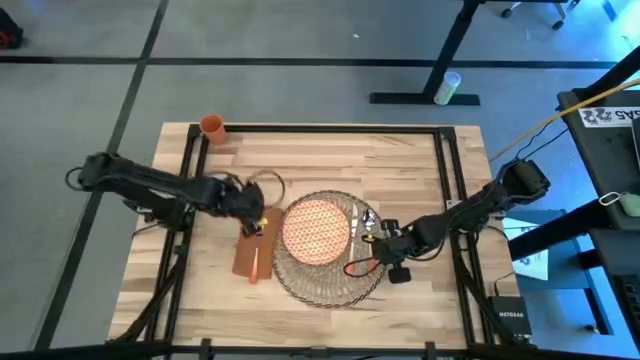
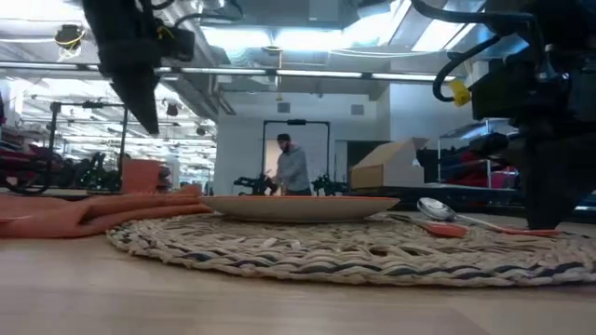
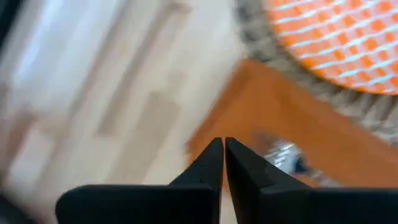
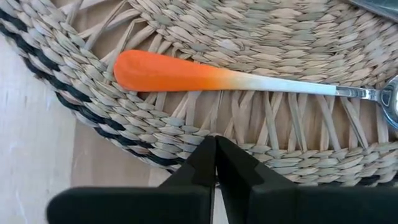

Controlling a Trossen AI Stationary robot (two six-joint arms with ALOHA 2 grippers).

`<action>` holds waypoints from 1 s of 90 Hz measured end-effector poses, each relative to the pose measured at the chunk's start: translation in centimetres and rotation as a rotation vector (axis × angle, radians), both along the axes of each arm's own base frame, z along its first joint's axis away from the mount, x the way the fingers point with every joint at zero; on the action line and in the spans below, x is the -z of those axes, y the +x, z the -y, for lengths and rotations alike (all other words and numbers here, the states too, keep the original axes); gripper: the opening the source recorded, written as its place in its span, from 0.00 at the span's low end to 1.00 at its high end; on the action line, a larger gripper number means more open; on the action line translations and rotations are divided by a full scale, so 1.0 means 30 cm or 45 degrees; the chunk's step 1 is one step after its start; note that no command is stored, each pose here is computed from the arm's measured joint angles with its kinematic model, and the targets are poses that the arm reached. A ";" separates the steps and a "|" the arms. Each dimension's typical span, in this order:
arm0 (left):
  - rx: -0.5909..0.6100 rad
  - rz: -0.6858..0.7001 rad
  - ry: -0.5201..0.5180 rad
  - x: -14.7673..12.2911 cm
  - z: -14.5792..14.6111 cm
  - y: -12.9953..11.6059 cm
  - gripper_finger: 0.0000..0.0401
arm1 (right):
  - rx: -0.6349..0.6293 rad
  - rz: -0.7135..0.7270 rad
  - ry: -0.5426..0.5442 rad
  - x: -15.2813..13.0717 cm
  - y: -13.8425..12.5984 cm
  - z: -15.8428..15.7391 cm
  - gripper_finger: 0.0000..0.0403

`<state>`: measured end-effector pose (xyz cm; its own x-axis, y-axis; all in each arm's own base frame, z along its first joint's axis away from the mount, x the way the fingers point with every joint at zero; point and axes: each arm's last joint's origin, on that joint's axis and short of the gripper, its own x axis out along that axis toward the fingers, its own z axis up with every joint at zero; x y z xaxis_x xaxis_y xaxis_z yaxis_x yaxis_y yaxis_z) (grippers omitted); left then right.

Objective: Set table place
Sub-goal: Move the orange cup to the top right of the brown table mat

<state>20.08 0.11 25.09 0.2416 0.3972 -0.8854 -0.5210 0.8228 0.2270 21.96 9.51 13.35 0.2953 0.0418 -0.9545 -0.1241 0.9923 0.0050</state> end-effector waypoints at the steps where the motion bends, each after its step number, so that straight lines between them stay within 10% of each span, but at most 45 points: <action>1: -0.006 -0.008 0.002 -0.006 -0.008 -0.006 0.00 | 0.001 0.001 -0.003 0.000 0.000 0.000 0.00; 58: -0.298 -0.349 0.158 -0.107 -0.476 -0.229 0.00 | 0.014 0.023 -0.042 0.000 0.002 0.003 0.00; 90: -0.222 -0.479 0.065 -0.017 -0.614 -0.215 0.13 | 0.015 0.028 -0.041 -0.001 0.003 0.003 0.00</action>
